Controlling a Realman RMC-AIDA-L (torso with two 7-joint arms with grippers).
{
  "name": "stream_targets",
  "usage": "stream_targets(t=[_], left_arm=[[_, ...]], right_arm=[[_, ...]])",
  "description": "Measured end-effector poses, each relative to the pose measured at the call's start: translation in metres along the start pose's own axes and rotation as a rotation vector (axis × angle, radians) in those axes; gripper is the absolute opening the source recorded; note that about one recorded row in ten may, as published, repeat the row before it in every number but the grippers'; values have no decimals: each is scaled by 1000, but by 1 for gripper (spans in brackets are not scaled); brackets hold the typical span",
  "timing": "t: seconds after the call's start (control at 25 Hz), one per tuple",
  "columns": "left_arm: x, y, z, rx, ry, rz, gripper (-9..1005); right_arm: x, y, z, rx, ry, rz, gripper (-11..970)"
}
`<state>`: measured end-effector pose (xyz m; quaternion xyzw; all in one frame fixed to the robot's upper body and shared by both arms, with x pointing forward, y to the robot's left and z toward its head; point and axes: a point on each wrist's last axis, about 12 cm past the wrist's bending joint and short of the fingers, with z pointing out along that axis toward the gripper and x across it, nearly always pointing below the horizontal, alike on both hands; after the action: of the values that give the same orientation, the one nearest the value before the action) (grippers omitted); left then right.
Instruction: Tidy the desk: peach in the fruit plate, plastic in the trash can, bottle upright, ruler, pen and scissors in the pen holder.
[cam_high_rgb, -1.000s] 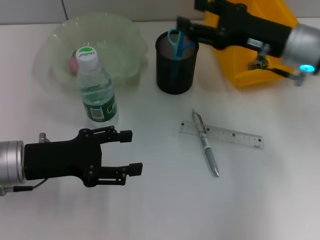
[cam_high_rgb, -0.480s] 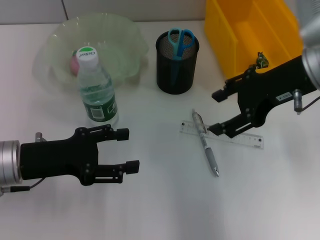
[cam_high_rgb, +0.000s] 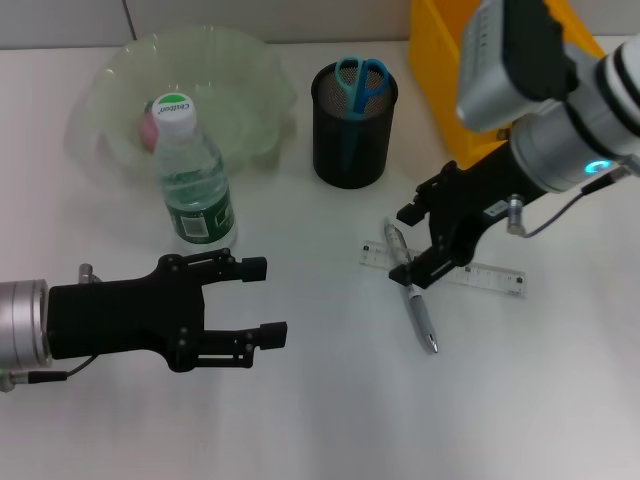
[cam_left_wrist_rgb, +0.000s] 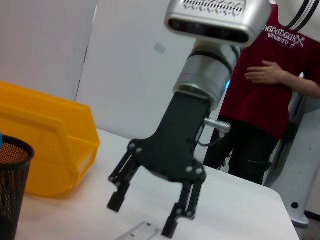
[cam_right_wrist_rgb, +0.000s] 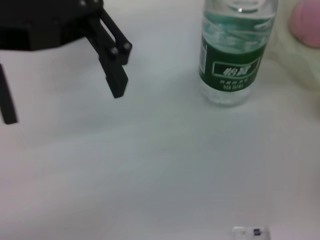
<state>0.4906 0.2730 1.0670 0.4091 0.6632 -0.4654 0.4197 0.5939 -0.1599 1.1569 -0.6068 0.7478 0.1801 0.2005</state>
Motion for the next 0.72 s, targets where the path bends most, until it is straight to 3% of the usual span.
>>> stream_targets(t=[0.28,0.72], left_arm=[[-1,0,1,4,0,3,846],[-2,1,3,6,-2,4,846]], right_arm=[[-10,-2,20,19,38,-44,786],[-15,-9,41,36,21,-12,784]])
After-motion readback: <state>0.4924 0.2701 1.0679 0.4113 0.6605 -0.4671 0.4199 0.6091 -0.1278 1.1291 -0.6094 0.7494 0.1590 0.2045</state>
